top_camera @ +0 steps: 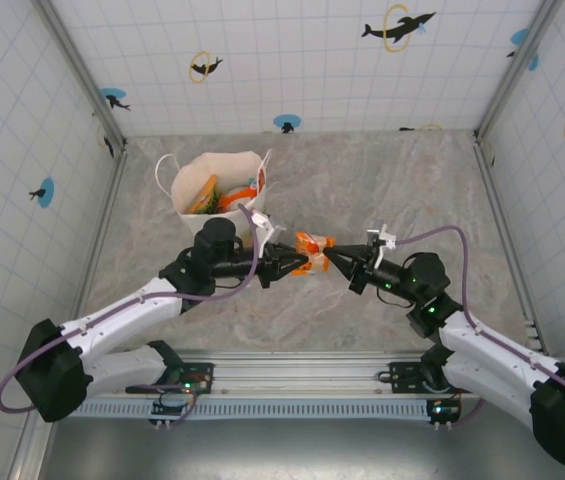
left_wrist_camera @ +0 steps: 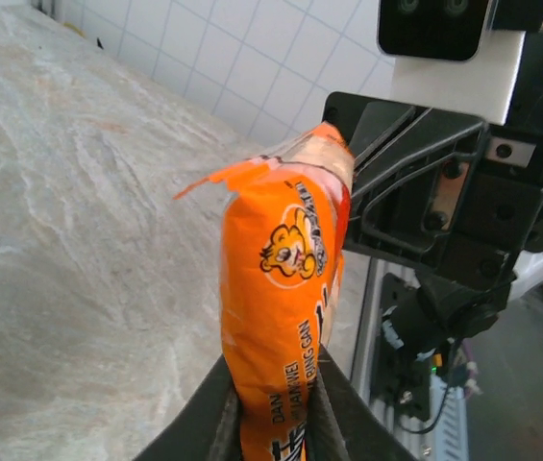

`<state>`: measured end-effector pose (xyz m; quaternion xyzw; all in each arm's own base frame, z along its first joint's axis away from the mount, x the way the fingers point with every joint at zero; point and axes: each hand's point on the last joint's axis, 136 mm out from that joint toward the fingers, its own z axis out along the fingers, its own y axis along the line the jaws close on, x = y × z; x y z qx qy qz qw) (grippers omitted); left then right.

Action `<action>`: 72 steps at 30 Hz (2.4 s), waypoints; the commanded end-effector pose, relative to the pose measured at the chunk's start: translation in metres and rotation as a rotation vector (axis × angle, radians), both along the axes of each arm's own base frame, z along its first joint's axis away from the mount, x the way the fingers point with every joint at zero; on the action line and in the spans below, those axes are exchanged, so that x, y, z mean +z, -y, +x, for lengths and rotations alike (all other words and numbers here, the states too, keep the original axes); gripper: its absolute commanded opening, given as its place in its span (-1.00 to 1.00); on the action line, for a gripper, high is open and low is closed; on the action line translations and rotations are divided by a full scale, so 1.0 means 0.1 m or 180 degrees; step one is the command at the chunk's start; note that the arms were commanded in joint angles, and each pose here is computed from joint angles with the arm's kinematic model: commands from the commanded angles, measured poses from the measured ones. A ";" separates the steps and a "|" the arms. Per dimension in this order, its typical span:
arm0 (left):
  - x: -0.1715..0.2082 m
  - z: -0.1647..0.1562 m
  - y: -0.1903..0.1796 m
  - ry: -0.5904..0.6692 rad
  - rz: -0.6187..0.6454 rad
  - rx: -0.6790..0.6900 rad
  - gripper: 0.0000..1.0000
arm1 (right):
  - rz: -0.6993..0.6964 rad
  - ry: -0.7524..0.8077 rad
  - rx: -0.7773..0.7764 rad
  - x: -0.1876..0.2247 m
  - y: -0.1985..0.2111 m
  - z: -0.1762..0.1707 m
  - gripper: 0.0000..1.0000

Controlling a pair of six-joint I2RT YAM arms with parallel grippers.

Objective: Place the snacks into the paper bag

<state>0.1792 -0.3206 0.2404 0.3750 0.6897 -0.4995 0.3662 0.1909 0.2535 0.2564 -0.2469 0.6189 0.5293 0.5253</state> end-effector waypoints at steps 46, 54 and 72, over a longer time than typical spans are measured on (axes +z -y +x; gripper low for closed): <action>1.18 1.45 -1.83 0.0835 0.1282 0.3588 -0.90 | -0.0076 0.0013 -0.0621 -0.05 0.14 0.22 -0.10; 1.12 1.56 -1.88 0.0641 0.1159 0.3510 -0.24 | -0.0115 -0.0138 -0.0638 -0.07 0.10 0.27 -0.08; 1.41 1.45 -2.75 -0.0077 0.1078 0.4159 0.11 | -0.0432 -0.0817 -0.0311 0.46 -0.75 0.82 0.00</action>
